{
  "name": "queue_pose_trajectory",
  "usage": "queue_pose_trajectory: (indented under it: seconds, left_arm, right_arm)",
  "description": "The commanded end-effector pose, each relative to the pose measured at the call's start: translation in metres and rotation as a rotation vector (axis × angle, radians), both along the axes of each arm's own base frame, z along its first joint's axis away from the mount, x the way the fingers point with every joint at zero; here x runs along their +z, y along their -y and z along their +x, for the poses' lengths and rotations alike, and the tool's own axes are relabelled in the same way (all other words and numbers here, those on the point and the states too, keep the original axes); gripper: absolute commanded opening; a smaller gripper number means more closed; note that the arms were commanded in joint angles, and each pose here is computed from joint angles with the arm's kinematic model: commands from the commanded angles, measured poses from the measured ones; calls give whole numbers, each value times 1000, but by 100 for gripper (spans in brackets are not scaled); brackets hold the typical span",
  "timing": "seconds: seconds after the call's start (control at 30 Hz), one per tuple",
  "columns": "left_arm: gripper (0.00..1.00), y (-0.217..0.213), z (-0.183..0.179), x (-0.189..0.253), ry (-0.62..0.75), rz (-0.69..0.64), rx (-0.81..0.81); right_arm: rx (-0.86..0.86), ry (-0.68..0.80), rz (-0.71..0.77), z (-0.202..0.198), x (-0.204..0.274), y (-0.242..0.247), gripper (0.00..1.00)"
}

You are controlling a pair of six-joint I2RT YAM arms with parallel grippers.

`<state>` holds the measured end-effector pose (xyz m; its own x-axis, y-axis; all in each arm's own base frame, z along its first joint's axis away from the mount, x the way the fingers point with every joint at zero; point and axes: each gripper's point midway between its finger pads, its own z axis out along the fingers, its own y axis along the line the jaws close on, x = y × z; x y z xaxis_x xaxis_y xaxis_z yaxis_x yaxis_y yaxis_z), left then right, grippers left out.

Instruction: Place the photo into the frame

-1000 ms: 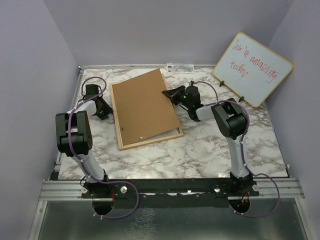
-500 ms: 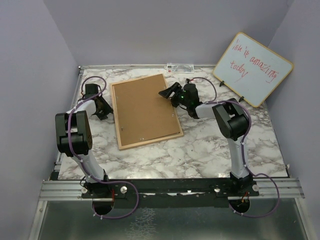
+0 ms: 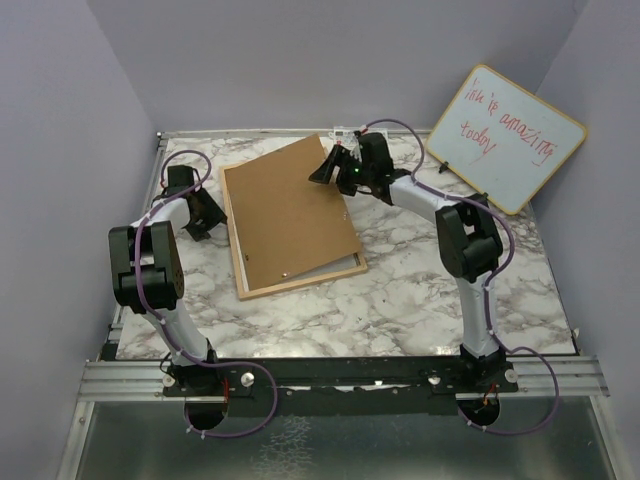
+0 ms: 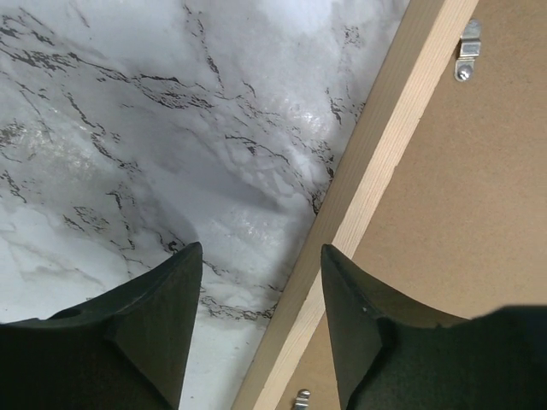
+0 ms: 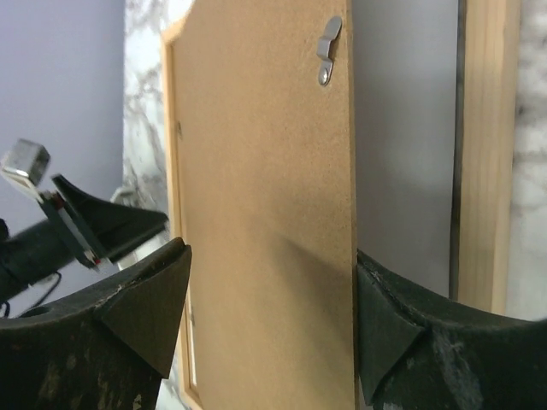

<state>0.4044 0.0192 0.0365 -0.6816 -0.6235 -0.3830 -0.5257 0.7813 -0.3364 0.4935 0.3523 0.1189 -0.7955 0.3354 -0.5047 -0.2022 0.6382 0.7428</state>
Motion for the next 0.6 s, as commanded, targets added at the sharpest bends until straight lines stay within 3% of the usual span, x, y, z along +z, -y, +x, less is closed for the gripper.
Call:
queue_pose_trajectory:
  seconds: [0.0,0.2,0.57]
  left_arm:
    - [60,2,10,15,43,-11,-21]
    - [60,8,11,13,39,-46,-43]
    - [56,8,15,18,56,-39,-52]
  right_arm:
    - [125,-221,-70,-47,-57,-3,75]
    - [142,-227,-144,-48,-62,-7,75]
    - [167,-182,-452,-31,-44,27,85]
